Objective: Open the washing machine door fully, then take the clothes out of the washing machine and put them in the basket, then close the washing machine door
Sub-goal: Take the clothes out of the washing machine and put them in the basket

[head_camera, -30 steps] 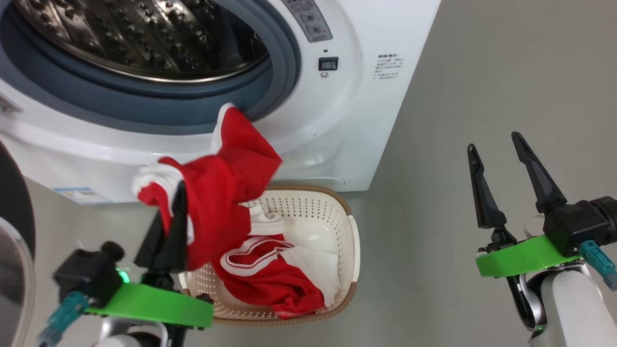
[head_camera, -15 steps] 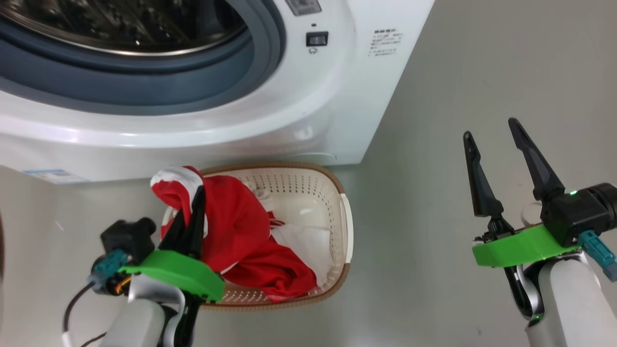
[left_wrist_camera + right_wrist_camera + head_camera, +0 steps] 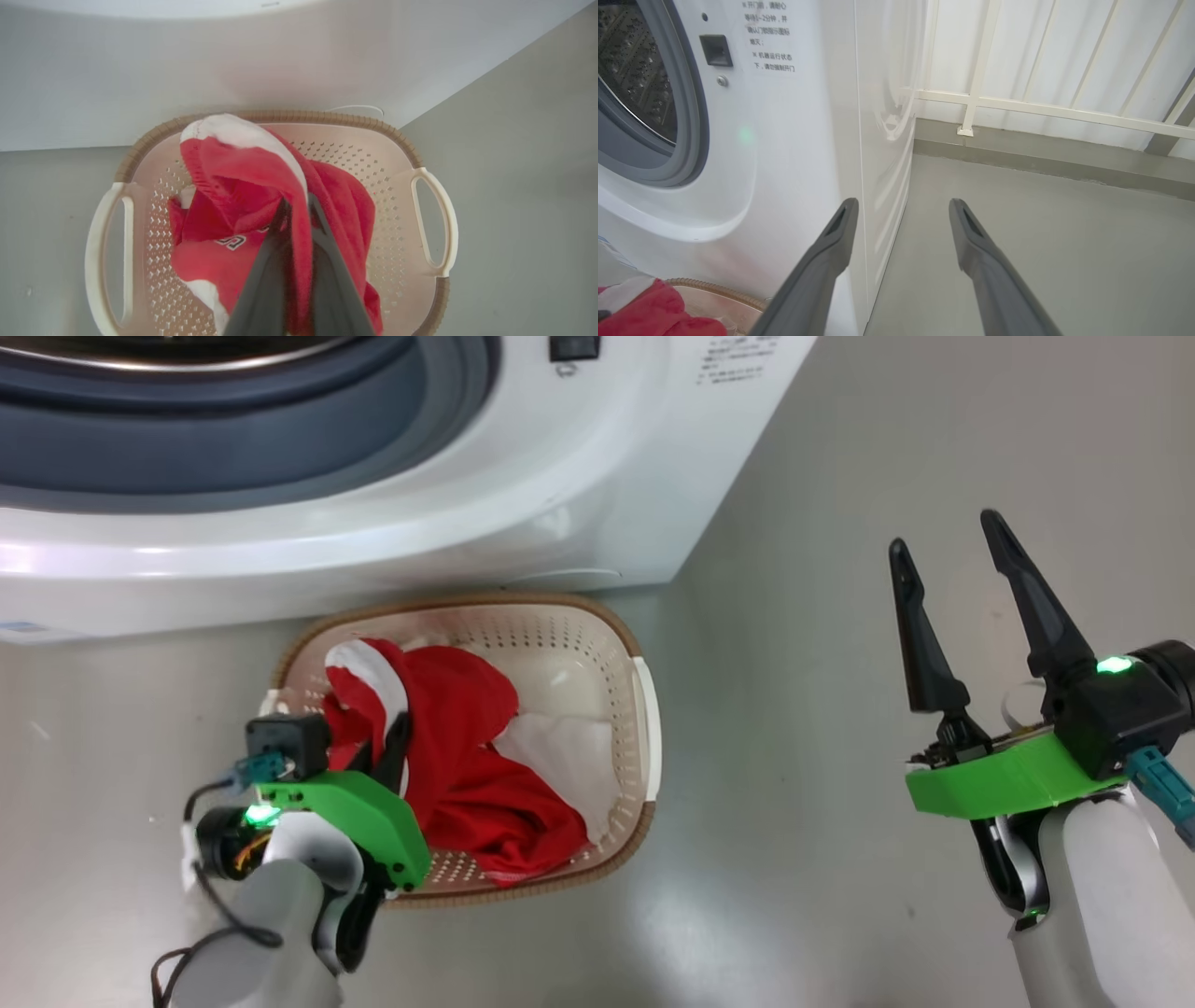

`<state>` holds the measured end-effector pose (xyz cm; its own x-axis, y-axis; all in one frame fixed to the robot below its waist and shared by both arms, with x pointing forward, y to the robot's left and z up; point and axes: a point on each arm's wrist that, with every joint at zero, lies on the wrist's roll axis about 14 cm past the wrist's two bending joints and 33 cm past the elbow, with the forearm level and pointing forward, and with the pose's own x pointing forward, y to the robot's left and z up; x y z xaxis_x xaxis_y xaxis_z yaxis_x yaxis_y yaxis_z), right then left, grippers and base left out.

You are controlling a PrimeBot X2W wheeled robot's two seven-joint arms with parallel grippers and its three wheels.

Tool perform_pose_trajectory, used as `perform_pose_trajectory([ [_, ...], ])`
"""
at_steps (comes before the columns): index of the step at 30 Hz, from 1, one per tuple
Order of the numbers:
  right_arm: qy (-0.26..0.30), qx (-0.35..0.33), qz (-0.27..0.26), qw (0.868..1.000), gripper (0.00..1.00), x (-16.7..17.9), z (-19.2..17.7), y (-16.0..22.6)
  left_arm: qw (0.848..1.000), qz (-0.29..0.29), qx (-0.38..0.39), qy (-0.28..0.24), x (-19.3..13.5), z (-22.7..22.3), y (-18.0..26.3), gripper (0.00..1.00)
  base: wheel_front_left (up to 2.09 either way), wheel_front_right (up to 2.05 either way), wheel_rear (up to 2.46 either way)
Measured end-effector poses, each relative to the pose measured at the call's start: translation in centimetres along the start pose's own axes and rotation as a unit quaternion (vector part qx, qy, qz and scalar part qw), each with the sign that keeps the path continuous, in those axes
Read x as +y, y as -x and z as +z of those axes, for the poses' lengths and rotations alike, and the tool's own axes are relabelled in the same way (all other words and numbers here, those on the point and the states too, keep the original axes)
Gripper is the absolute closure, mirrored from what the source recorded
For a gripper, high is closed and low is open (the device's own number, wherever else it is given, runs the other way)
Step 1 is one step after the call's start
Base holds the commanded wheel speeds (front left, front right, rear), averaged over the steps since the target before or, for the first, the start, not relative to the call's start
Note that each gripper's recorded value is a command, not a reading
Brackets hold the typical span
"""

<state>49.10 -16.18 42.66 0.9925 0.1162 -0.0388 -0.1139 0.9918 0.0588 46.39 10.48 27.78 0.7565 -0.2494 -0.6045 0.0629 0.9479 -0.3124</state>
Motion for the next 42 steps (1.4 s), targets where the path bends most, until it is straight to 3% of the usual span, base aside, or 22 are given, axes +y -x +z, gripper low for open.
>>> perform_pose_trajectory([
  [7, -0.003, 0.014, -0.007, 1.0, 0.0, -0.7, -1.5, -0.4, 0.994, 0.001, 0.105, -0.004, 0.8, -4.9, -1.9, 1.0, 0.0, 0.0, 0.0],
  [18, -0.001, 0.039, -0.021, 0.999, 0.0, -2.0, -3.7, -0.2, 0.988, 0.004, 0.152, -0.015, 1.5, -7.7, -4.5, 1.0, 0.0, 0.0, 0.0],
  [19, 0.0, 0.041, -0.022, 0.999, 0.0, -2.1, -3.8, -0.2, 0.988, 0.005, 0.157, -0.016, 1.6, -7.9, -4.6, 0.84, 0.0, 0.0, 0.0],
  [21, 0.001, 0.042, -0.024, 0.999, 0.0, -2.2, -3.9, -0.1, 0.986, 0.003, 0.164, -0.017, 1.5, -8.2, -4.7, 0.62, 0.0, 0.0, 0.0],
  [22, 0.001, 0.043, -0.024, 0.999, 0.0, -2.3, -3.9, -0.1, 0.986, 0.003, 0.166, -0.016, 1.4, -8.3, -4.8, 0.36, 0.0, 0.0, 0.0],
  [23, 0.001, 0.043, -0.024, 0.999, 0.0, -2.3, -3.9, -0.1, 0.986, 0.004, 0.168, -0.013, 1.3, -8.3, -4.8, 0.0, 0.0, 0.0, 0.0],
  [42, -0.007, 0.01, -0.008, 1.0, 0.0, -0.7, -0.9, -0.5, 1.0, 0.013, 0.007, 0.016, 0.7, -0.4, -3.1, 0.0, 0.0, 0.0, 0.0],
])
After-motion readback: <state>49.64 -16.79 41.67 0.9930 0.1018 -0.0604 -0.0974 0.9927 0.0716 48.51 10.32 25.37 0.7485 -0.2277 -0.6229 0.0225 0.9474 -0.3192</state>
